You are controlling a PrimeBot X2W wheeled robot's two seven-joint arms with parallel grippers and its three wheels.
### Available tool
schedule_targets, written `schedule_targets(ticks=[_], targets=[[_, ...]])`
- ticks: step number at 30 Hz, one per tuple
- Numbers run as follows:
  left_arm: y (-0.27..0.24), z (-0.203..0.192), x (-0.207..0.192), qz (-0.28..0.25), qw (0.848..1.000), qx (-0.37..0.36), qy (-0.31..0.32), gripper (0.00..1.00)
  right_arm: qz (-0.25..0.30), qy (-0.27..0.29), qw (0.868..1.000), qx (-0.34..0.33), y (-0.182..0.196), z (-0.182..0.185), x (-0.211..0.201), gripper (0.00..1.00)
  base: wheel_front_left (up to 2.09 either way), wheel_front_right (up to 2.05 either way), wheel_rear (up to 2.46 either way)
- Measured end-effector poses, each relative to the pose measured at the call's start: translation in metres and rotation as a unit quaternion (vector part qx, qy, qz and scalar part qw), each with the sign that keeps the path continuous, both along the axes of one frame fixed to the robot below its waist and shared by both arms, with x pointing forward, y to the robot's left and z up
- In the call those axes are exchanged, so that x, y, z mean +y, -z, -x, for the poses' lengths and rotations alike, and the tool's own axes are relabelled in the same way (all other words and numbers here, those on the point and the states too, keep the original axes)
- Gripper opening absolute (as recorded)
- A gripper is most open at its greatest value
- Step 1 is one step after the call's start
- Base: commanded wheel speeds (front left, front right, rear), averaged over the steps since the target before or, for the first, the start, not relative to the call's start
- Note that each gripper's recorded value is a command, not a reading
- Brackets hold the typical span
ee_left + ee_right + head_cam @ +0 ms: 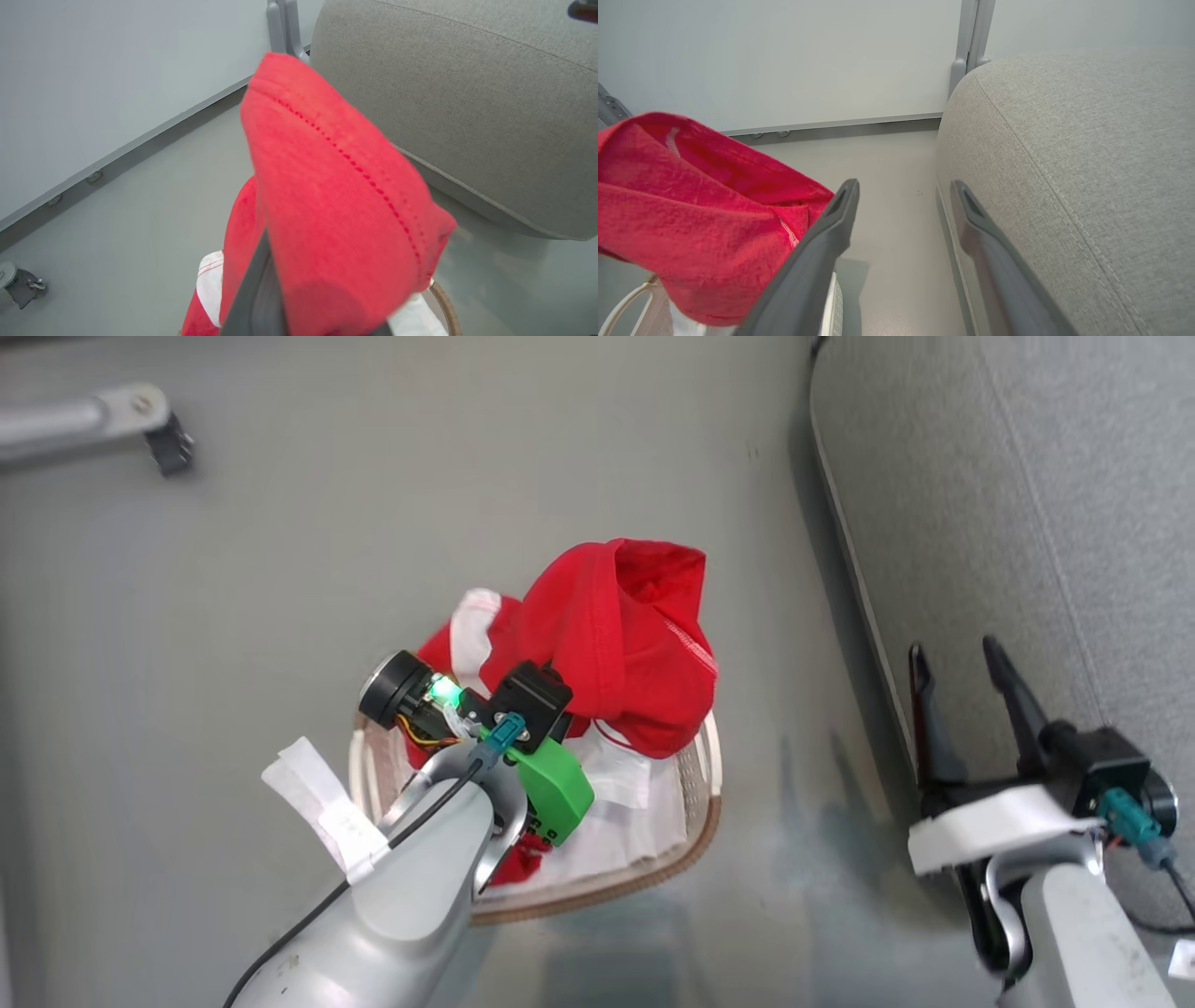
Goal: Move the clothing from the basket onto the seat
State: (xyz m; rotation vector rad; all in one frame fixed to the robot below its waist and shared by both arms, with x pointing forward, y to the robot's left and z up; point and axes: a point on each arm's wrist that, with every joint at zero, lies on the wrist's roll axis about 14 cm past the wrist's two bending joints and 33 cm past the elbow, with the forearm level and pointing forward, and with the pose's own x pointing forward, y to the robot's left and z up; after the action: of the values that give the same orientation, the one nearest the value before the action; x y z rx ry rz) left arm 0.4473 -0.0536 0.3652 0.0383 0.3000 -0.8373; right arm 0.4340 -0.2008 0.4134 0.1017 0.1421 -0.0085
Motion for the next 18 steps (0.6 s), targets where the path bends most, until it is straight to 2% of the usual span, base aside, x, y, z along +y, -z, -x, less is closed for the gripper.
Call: schedule_targets(ticks=[8, 18], targets=[[-0.081, -0.002, 0.009, -0.007, 0.996, -0.092, 0.0, 0.0, -0.009, -0.021, 1.0, -0.019, -0.025, 0.037, 0.017, 1.0, 0.0, 0.0, 0.0], [-0.204, -0.001, 0.013, -0.027, 0.976, -0.214, 0.008, 0.0, -0.012, -0.058, 0.994, -0.091, -0.078, 0.059, 0.043, 1.0, 0.0, 0.0, 0.0]])
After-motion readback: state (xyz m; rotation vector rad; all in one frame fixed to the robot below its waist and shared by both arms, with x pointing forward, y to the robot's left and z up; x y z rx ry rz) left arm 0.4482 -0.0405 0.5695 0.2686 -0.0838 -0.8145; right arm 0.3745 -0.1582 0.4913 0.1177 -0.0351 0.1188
